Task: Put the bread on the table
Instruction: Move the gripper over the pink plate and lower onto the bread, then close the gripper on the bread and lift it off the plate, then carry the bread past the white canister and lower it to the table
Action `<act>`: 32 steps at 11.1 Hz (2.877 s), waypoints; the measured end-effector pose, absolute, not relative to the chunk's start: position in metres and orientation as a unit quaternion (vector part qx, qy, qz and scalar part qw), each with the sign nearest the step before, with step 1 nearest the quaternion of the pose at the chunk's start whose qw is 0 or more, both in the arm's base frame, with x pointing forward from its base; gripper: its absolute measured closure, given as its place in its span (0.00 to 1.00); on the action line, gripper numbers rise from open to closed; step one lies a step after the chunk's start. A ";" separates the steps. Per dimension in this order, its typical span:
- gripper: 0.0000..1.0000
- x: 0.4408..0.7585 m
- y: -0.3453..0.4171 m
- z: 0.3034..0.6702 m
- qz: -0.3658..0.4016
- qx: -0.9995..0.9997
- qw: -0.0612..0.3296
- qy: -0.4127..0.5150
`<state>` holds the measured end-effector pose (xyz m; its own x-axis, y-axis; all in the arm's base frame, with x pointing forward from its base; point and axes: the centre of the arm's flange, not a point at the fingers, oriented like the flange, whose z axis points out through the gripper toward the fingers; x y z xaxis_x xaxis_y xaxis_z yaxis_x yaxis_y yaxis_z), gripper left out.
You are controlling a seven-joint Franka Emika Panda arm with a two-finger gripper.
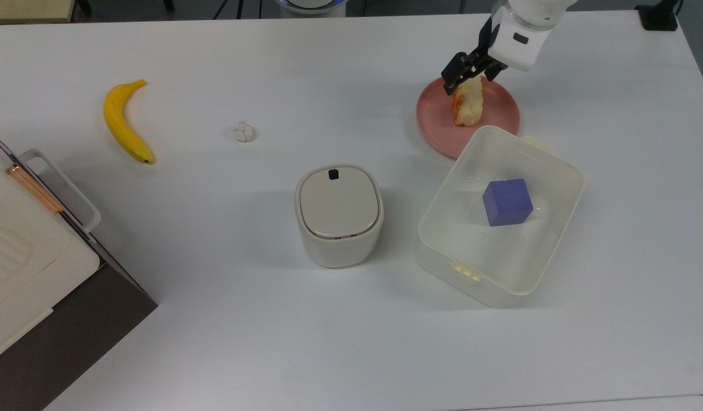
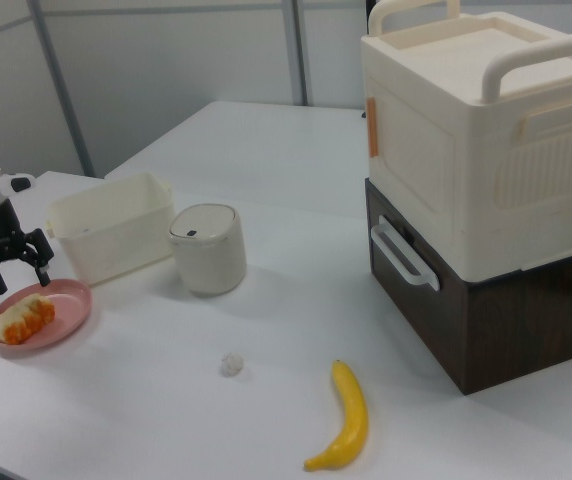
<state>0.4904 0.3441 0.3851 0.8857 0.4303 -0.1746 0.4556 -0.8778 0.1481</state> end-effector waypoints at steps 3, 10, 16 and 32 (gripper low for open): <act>0.05 0.491 0.348 0.350 -0.093 0.964 0.102 0.228; 0.57 0.482 0.362 0.318 -0.111 0.962 0.109 0.224; 0.82 0.519 0.316 0.370 -0.073 0.980 0.097 0.155; 0.21 0.593 0.107 0.359 -0.101 0.986 0.130 0.006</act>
